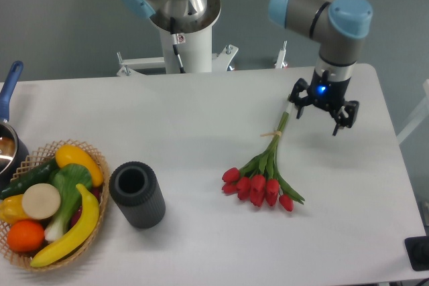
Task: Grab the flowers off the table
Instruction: 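Lower the gripper onto the tulip stems just above the flower heads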
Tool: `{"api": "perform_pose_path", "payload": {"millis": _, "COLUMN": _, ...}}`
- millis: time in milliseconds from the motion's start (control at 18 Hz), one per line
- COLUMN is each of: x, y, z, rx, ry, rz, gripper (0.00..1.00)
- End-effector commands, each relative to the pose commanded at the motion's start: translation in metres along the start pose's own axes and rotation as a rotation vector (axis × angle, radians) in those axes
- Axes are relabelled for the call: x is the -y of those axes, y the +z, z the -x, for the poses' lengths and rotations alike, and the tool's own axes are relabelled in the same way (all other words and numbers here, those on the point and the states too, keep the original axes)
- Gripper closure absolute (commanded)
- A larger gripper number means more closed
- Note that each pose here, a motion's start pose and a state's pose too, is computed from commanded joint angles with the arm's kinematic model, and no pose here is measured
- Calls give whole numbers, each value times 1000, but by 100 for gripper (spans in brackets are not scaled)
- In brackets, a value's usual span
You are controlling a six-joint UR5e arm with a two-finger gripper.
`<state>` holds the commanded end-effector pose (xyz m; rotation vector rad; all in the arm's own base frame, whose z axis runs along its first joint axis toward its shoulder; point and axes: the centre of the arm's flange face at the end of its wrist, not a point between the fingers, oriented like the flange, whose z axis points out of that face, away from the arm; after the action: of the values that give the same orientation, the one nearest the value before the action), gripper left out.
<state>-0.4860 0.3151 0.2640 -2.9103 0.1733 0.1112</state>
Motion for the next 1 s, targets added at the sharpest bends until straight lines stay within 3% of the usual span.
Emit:
{"api": "perform_pose_path", "payload": {"millis": 222, "x": 29, "y": 16, "z": -17, "rx": -32, "ry": -45, "rz": 1, "gripper": 0}}
{"api": "perform_pose_path", "payload": {"millis": 1000, "x": 52, "y": 72, "z": -32, "rx": -104, "ry": -113, "rz": 22, "gripper": 0}}
